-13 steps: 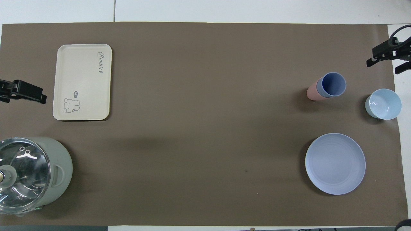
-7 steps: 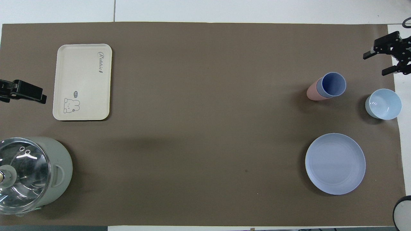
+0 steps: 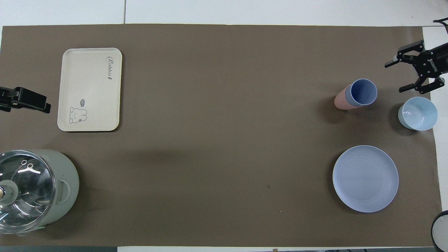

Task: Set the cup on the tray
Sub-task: 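Raise the right gripper and move it over the stacked pink-blue cups, then lower the open right gripper around the blue cup and close it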

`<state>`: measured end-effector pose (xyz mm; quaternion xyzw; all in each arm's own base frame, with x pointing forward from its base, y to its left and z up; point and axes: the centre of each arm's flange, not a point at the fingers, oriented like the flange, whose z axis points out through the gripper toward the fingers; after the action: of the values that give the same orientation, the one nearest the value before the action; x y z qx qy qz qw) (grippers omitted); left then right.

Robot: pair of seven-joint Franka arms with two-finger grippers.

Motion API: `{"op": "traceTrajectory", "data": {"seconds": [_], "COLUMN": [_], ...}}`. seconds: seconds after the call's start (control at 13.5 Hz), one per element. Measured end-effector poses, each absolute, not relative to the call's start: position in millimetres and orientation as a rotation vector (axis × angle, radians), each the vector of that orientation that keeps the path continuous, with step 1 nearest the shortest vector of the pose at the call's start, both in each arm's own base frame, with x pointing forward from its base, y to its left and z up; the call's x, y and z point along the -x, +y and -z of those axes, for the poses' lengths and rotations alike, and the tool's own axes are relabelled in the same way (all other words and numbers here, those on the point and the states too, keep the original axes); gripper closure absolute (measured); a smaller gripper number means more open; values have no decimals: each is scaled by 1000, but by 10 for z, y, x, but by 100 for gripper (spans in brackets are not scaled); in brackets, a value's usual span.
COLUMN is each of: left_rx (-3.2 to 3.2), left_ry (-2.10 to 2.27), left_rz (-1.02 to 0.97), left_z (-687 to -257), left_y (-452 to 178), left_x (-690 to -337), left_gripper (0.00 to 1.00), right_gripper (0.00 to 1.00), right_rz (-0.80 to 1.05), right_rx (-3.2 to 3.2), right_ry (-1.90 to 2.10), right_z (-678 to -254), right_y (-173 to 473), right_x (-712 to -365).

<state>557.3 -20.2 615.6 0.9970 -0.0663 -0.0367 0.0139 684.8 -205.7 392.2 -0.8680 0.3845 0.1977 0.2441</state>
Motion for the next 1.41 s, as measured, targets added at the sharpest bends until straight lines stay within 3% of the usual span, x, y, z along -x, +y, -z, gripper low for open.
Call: {"op": "traceTrajectory", "data": {"seconds": [0.82, 1.41], "left_rx": [-3105, -3105], "left_ry": [-206, -206], "left_rz": [114, 114], "left_z": [-6156, -6156], "left_y": [-202, -202], "left_x": [-5573, -5573], "left_gripper": [0, 0], "right_gripper": [0, 0], "right_rz": [-856, -743], "right_rx": [2236, 2139], "right_ry": [1266, 1495], "right_z": [-3171, -3161], "right_y": [-1923, -1968], "right_x": [-6648, -6825]}}
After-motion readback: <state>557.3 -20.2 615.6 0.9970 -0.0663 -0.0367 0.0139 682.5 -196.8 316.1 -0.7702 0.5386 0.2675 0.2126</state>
